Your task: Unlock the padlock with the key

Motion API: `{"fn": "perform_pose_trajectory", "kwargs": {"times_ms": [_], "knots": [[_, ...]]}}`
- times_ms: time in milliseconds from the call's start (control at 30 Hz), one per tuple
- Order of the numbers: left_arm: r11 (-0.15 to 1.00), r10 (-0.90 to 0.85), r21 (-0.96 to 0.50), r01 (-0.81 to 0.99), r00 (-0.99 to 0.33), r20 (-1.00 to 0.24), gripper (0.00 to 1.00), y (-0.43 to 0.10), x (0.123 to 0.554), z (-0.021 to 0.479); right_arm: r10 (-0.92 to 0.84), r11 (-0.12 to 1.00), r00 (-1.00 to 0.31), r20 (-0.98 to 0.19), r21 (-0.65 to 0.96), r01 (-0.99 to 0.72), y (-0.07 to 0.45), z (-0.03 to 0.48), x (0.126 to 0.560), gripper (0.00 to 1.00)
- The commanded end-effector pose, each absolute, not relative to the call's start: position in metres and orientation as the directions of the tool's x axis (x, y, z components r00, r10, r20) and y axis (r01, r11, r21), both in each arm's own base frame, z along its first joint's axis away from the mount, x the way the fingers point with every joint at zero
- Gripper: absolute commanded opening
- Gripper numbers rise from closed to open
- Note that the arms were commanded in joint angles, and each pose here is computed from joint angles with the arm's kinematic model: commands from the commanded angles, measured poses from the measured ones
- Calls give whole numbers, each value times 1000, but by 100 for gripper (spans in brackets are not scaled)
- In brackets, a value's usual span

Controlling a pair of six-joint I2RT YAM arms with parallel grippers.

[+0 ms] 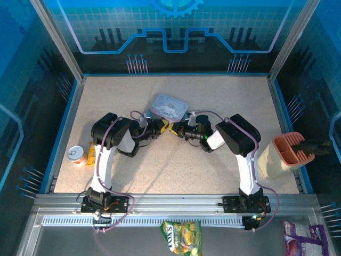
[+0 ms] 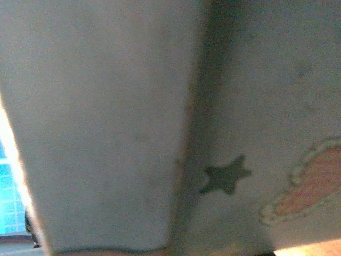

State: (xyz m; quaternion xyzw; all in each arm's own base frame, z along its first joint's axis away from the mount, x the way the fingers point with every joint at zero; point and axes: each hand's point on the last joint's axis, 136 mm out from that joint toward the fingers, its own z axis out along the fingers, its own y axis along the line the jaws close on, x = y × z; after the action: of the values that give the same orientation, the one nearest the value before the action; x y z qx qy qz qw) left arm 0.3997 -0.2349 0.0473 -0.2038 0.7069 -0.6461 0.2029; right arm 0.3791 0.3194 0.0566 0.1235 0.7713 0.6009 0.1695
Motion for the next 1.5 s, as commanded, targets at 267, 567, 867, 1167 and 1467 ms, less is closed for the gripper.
{"fn": "perform_pose_trajectory", "kwargs": {"times_ms": [267, 567, 867, 1167, 1467], "knots": [[160, -249, -954, -252, -946, 208, 0, -272, 311, -7, 527, 234, -819, -226, 965, -115, 301, 97, 421, 0], [158, -314, -950, -271, -926, 212, 0, -263, 322, -9, 516, 227, -826, -227, 966, -124, 296, 102, 409, 0], [148, -403, -945, -292, -890, 212, 0, -250, 339, -12, 509, 228, -834, -213, 968, -108, 293, 93, 395, 0], [142, -416, -943, -300, -883, 218, 0, -249, 345, -14, 519, 233, -829, -208, 968, -97, 289, 79, 393, 0], [150, -415, -937, -316, -880, 231, 0, -249, 343, -23, 519, 260, -826, -220, 961, -93, 287, 78, 397, 10]]}}
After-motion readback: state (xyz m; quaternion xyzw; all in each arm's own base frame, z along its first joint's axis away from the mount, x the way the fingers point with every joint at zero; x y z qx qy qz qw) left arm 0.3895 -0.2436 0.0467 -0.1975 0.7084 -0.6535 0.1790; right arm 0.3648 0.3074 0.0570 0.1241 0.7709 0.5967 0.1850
